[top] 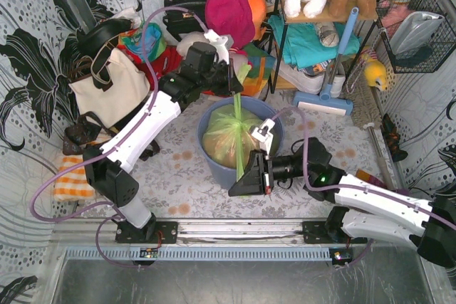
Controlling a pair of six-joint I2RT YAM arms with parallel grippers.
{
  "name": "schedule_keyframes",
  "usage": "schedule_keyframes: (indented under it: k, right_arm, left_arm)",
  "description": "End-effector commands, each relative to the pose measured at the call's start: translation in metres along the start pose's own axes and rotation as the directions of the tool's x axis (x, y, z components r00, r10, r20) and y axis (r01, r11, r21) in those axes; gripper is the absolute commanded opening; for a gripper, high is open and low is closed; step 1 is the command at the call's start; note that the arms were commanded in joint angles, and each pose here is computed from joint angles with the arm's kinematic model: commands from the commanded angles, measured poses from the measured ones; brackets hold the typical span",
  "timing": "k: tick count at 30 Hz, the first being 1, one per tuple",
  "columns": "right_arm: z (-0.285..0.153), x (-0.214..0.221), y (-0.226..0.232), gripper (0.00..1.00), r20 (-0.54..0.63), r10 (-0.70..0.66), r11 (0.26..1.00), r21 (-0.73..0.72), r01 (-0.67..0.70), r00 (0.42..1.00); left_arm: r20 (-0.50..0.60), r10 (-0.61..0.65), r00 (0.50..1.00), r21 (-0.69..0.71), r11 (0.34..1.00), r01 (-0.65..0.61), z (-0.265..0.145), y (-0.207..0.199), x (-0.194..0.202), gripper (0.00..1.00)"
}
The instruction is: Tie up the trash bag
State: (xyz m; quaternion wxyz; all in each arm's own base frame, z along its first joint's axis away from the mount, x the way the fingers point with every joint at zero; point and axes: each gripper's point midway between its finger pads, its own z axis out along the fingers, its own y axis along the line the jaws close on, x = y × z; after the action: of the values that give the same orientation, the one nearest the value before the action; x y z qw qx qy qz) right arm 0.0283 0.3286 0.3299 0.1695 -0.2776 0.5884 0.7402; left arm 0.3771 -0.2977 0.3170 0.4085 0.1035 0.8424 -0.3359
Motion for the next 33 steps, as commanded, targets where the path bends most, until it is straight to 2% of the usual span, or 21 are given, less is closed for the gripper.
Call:
schedule_keyframes:
  k: [1, 5, 10, 12, 16, 22, 28, 33]
  right_arm:
    - [-0.012, 0.042, 0.001, 0.00, -0.106, 0.052, 0.996, -0.064, -0.059, 0.993]
    - [-0.010, 0.036, 0.003, 0.00, -0.091, 0.028, 0.998, -0.057, -0.033, 0.995]
    - [0.000, 0.009, 0.020, 0.00, -0.062, -0.065, 0.997, -0.043, 0.062, 0.996]
    - [0.006, -0.005, 0.023, 0.00, -0.050, -0.105, 0.995, -0.003, 0.105, 0.993]
    - [0.017, -0.039, 0.034, 0.03, 0.010, -0.209, 0.977, 0.040, 0.208, 0.978]
    - [0.033, -0.096, 0.045, 0.03, 0.109, -0.358, 0.928, 0.148, 0.341, 0.927]
    - [0.031, -0.139, 0.045, 0.04, 0.201, -0.473, 0.866, 0.286, 0.411, 0.858]
    - [0.022, -0.164, 0.046, 0.04, 0.238, -0.563, 0.803, 0.384, 0.456, 0.791]
  left_arm:
    - [0.165, 0.049, 0.985, -0.127, 0.992, -0.028, 0.016, 0.047, -0.033, 0.00]
    - [0.179, 0.044, 0.983, -0.099, 0.995, -0.027, 0.013, 0.042, -0.036, 0.00]
    - [0.212, 0.065, 0.975, -0.034, 0.998, -0.059, -0.005, 0.020, -0.053, 0.00]
    - [0.243, 0.070, 0.967, 0.023, 0.997, -0.078, -0.017, 0.004, -0.061, 0.00]
    - [0.279, 0.053, 0.959, 0.220, 0.969, -0.117, -0.043, -0.042, -0.070, 0.00]
    - [0.301, 0.015, 0.953, 0.461, 0.873, -0.159, -0.083, -0.100, -0.078, 0.00]
    - [0.302, -0.006, 0.953, 0.584, 0.791, -0.180, -0.113, -0.133, -0.077, 0.00]
    - [0.275, -0.012, 0.961, 0.609, 0.776, -0.164, -0.115, -0.136, -0.067, 0.00]
